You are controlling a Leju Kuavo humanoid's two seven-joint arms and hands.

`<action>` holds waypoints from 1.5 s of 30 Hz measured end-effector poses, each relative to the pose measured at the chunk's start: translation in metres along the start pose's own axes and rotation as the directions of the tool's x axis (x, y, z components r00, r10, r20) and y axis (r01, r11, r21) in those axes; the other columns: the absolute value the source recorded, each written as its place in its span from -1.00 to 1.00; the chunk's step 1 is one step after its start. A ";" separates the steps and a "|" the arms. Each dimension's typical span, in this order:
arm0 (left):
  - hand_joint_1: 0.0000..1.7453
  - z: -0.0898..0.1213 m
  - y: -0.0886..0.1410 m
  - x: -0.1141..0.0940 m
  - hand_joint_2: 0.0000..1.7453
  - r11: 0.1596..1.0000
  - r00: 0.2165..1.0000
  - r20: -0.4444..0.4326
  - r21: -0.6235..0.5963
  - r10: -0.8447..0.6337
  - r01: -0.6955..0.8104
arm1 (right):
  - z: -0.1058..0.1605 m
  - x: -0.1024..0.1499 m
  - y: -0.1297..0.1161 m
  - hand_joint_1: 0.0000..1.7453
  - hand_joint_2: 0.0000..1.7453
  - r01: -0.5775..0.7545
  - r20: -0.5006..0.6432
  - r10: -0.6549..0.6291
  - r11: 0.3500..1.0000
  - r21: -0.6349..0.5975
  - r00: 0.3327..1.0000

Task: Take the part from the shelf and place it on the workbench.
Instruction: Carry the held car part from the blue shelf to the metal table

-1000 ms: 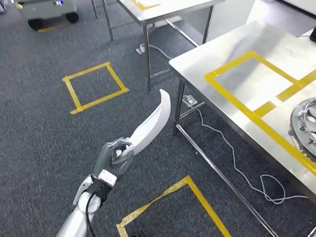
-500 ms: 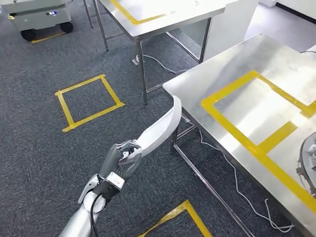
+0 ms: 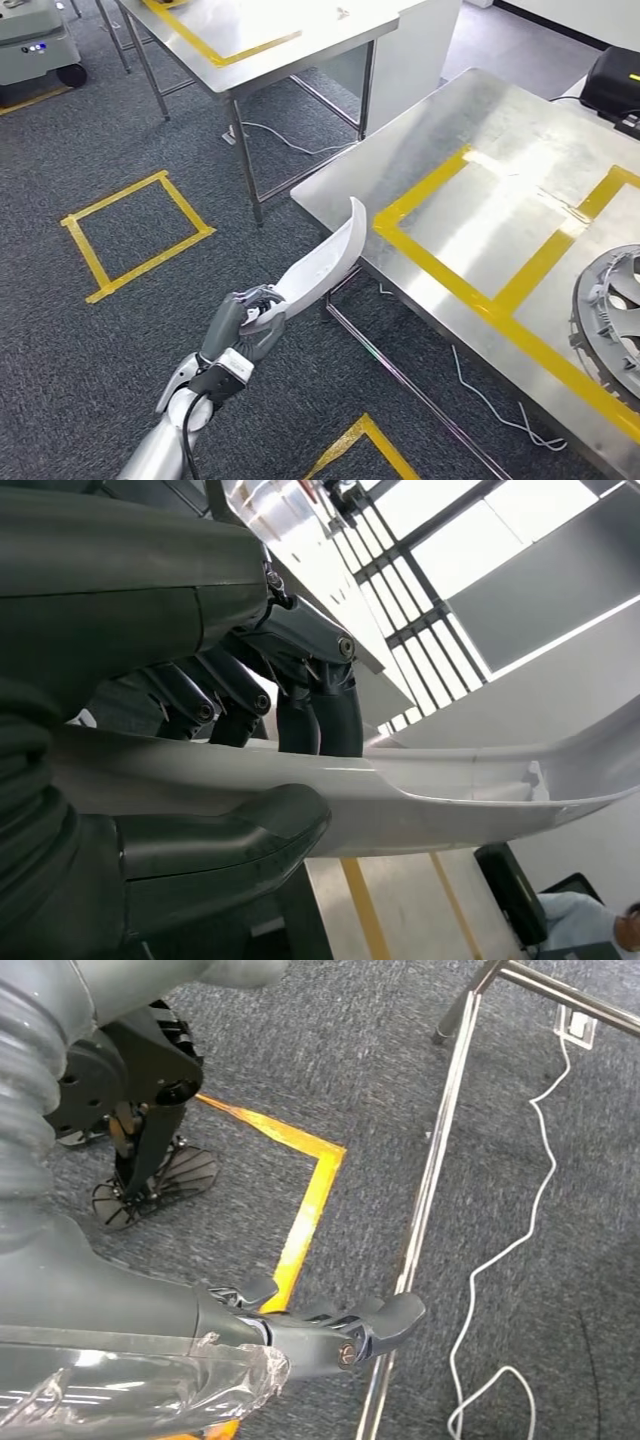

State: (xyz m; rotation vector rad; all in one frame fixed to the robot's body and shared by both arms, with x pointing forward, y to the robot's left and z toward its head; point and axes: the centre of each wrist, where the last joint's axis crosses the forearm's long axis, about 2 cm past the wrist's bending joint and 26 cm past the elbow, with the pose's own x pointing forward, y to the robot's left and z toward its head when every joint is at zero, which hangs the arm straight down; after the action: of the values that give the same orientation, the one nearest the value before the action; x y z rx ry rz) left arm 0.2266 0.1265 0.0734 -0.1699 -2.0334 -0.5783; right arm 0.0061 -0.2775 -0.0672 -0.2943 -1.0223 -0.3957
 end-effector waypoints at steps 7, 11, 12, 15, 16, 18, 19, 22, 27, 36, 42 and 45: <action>1.00 -0.004 -0.001 0.000 1.00 1.000 1.000 0.007 -0.021 -0.010 0.011 | 0.001 -0.005 -0.004 -1.00 1.00 -0.006 -0.021 0.007 1.000 0.017 1.000; 1.00 -0.008 -0.001 0.001 1.00 0.999 1.000 0.016 -0.032 -0.020 0.020 | 0.000 -0.008 -0.009 -1.00 1.00 -0.021 -0.046 0.022 1.000 0.015 0.999; 1.00 -0.009 -0.001 0.002 1.00 0.999 1.000 0.019 -0.035 -0.021 0.021 | -0.001 -0.009 -0.010 -1.00 1.00 -0.024 -0.054 0.025 1.000 0.014 0.998; 1.00 -0.011 -0.002 0.003 1.00 0.999 0.999 0.024 -0.043 -0.025 0.026 | 0.000 -0.014 -0.013 -1.00 1.00 -0.029 -0.098 0.029 1.000 0.004 0.995; 1.00 -0.012 -0.002 0.003 1.00 0.999 0.999 0.026 -0.045 -0.027 0.028 | 0.000 -0.016 -0.014 -1.00 1.00 -0.023 -0.114 0.023 1.000 -0.003 0.993; 1.00 -0.013 -0.002 0.003 1.00 0.998 0.999 0.024 -0.046 -0.030 0.031 | 0.000 -0.020 -0.015 -1.00 1.00 -0.005 -0.142 0.002 1.000 -0.020 0.990; 1.00 -0.012 -0.002 0.002 1.00 0.998 0.999 0.021 -0.048 -0.031 0.032 | 0.000 -0.021 -0.015 -1.00 1.00 0.002 -0.154 -0.006 1.000 -0.029 0.988; 1.00 -0.010 -0.001 0.000 1.00 0.998 0.999 0.012 -0.056 -0.037 0.038 | 0.000 -0.026 -0.013 -1.00 1.00 0.007 -0.190 -0.015 0.999 -0.039 0.982; 1.00 -0.013 0.000 0.000 1.00 0.997 0.999 0.014 -0.060 -0.044 0.045 | 0.000 -0.032 -0.010 -1.00 1.00 0.007 -0.216 -0.016 0.999 -0.039 0.976; 1.00 -0.021 0.000 -0.001 1.00 0.996 0.999 -0.005 -0.070 -0.054 0.054 | -0.007 -0.035 -0.001 -1.00 1.00 0.021 -0.227 -0.030 0.999 -0.040 0.973; 1.00 -0.026 0.001 -0.003 1.00 0.995 0.997 -0.018 -0.074 -0.073 0.071 | -0.011 -0.034 0.005 -1.00 1.00 0.019 -0.237 -0.025 0.999 -0.028 0.971; 1.00 -0.035 0.005 -0.004 1.00 0.993 0.995 -0.022 -0.074 -0.095 0.093 | -0.013 -0.035 0.010 -1.00 1.00 0.005 -0.250 -0.007 1.000 -0.007 0.968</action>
State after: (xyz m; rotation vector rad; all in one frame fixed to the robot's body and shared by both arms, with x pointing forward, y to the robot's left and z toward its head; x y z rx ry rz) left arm 0.2576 0.1151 0.0857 -0.1096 -2.0048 -0.7110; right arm 0.0044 -0.2673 -0.1041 -0.2397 -0.7749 -0.4298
